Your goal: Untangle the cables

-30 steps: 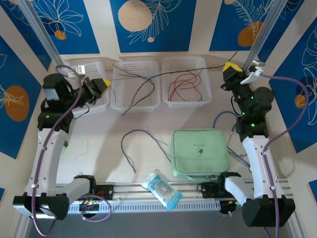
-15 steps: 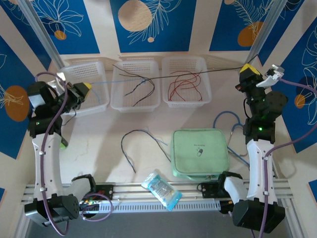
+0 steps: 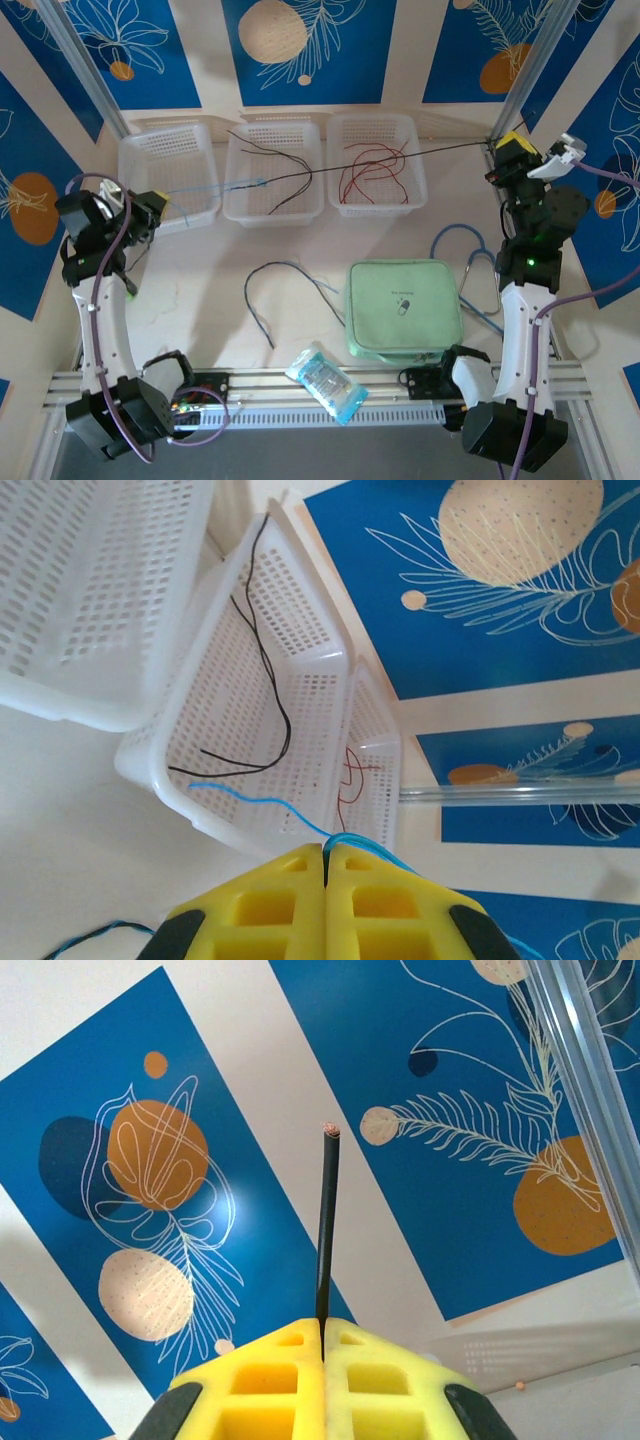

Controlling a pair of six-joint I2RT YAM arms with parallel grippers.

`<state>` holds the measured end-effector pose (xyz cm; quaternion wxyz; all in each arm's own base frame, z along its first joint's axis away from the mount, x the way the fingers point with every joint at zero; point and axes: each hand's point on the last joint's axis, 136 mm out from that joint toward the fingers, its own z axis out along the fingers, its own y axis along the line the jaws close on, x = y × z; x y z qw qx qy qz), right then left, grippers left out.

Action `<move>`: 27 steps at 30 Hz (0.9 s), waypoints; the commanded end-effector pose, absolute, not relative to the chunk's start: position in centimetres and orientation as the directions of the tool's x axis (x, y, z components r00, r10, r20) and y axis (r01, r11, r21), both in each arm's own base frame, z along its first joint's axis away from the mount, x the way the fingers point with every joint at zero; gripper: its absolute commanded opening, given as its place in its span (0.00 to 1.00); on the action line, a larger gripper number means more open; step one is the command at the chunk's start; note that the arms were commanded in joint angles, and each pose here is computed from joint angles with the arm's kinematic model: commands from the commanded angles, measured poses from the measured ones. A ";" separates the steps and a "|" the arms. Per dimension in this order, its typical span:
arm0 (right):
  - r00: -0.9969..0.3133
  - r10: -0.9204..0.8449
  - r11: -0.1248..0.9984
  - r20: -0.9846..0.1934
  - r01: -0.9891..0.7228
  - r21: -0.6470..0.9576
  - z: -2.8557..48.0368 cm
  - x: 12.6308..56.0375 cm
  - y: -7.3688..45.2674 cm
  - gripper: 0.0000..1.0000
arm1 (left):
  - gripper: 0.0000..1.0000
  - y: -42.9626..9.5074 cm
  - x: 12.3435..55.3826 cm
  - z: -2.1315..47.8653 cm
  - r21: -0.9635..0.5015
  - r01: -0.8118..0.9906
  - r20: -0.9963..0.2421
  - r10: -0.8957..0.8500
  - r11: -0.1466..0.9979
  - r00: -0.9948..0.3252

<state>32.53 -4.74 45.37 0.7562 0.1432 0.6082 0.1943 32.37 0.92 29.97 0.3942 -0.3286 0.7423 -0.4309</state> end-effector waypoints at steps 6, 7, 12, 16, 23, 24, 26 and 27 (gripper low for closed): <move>0.307 0.405 0.914 -0.861 -0.124 0.386 50.6 30.1 -5.2 0.00 | 0.00 2.7 32.6 28.1 -0.896 -0.172 -0.303 -0.847 0.410 -0.437; 0.311 0.402 0.915 -0.861 -0.126 0.382 51.0 30.0 -5.1 0.00 | 0.00 2.8 32.6 27.7 -0.896 -0.178 -0.298 -0.848 0.407 -0.438; 0.343 0.383 0.924 -0.858 -0.137 0.358 53.0 29.4 -4.9 0.00 | 0.00 3.3 32.7 25.6 -0.893 -0.209 -0.274 -0.848 0.400 -0.453; 0.356 0.363 0.931 -0.861 -0.158 0.328 54.4 29.1 -4.5 0.00 | 0.00 3.4 32.7 24.3 -0.887 -0.225 -0.266 -0.844 0.403 -0.465; 0.389 0.334 0.943 -0.859 -0.151 0.298 56.4 28.4 -4.4 0.00 | 0.00 3.5 32.7 22.9 -0.885 -0.241 -0.248 -0.843 0.397 -0.477; 0.395 0.338 0.941 -0.854 -0.157 0.299 56.5 28.3 -4.4 0.00 | 0.00 3.6 32.7 22.8 -0.885 -0.242 -0.248 -0.843 0.397 -0.477; 0.395 0.339 0.940 -0.854 -0.163 0.299 56.8 28.3 -4.4 0.00 | 0.00 3.7 32.8 22.2 -0.887 -0.250 -0.237 -0.846 0.389 -0.477; 0.391 0.346 0.938 -0.853 -0.171 0.302 56.9 28.3 -4.3 0.00 | 0.00 3.7 32.9 22.2 -0.891 -0.244 -0.233 -0.846 0.384 -0.480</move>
